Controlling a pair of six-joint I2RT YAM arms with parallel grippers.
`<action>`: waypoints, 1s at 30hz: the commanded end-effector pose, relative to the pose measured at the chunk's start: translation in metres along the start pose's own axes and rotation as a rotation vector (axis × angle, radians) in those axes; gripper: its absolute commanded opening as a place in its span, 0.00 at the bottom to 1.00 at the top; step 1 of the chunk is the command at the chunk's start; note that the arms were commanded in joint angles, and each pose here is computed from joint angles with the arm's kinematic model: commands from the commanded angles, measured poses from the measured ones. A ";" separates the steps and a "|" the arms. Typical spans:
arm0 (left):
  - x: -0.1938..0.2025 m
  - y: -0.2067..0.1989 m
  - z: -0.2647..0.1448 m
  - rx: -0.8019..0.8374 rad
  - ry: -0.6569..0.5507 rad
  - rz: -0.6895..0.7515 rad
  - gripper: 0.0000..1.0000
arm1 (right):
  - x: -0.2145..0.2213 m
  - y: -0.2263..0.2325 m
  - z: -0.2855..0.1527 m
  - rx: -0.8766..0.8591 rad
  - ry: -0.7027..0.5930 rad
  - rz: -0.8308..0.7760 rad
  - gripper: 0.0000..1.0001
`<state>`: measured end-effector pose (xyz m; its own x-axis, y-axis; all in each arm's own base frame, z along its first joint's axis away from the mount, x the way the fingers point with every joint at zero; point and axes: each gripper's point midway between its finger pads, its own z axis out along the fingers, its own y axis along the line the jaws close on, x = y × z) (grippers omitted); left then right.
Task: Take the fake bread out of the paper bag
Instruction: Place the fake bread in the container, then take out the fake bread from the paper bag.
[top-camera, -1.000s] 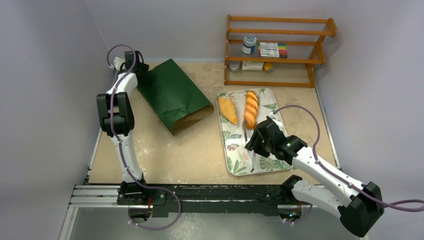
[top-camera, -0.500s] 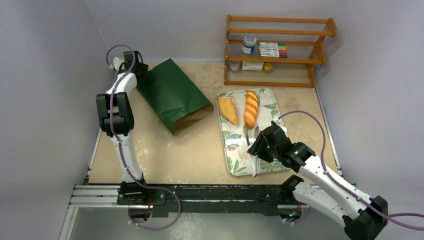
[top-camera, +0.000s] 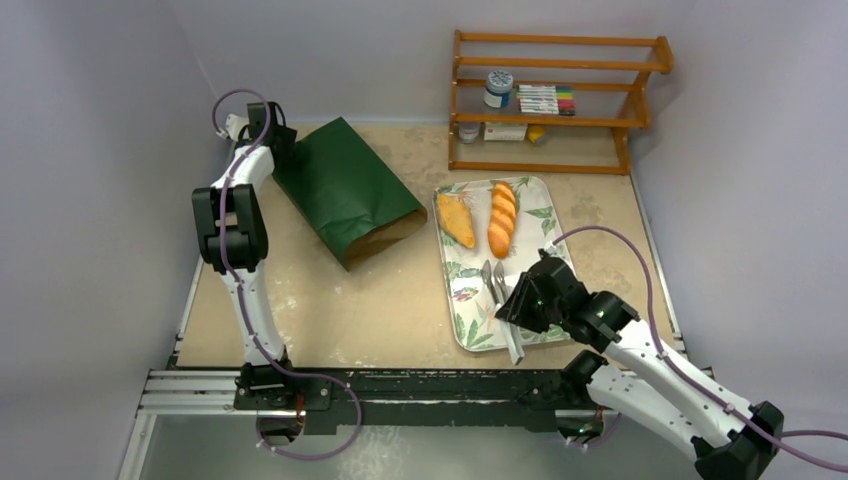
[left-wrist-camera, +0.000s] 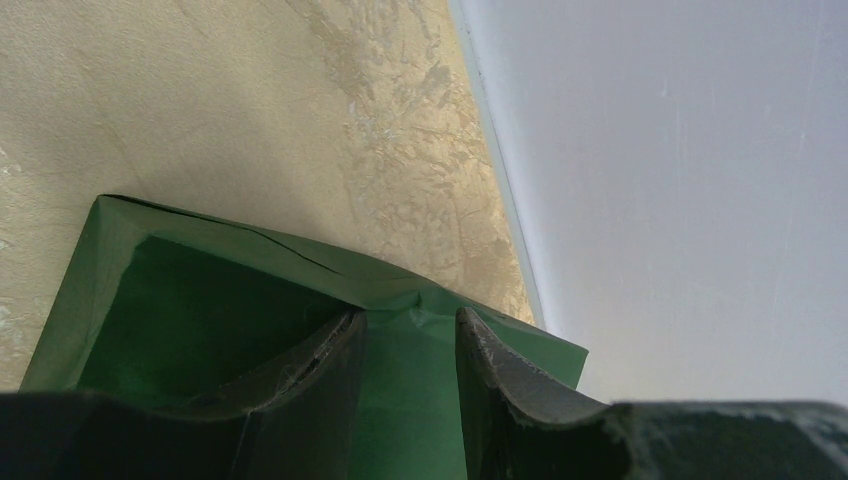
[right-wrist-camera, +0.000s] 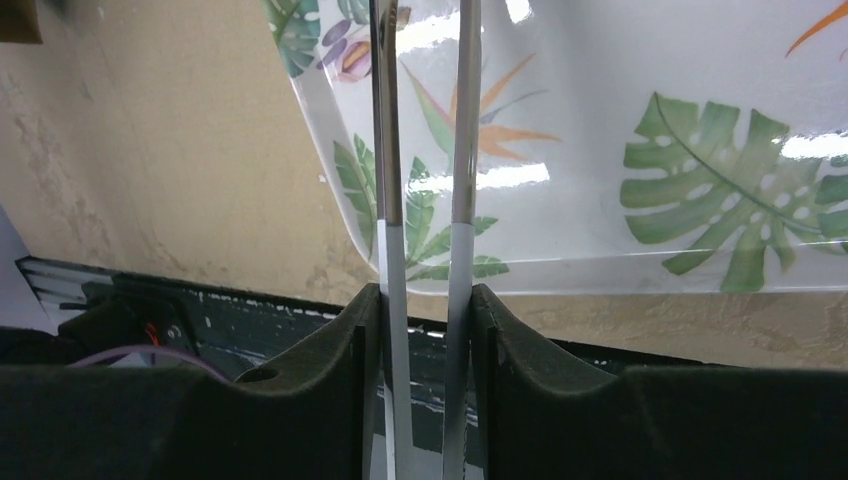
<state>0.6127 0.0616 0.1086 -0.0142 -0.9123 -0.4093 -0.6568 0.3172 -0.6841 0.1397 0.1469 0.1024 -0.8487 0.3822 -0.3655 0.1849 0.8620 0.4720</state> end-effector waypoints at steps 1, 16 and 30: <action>-0.018 0.001 -0.014 -0.016 -0.027 0.022 0.38 | 0.001 0.022 -0.014 -0.086 0.014 -0.048 0.35; -0.026 -0.006 -0.028 -0.010 -0.028 0.049 0.39 | 0.033 0.139 -0.021 -0.265 0.051 -0.256 0.35; -0.040 -0.017 -0.037 0.007 -0.004 0.073 0.39 | 0.016 0.223 0.025 -0.366 -0.055 -0.388 0.35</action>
<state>0.5955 0.0755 0.1120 -0.0606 -0.9029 -0.4256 -0.6931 0.3449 -0.6330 0.1521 0.3198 0.1527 -0.8630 0.0610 -0.5016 -0.2384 0.8261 0.5107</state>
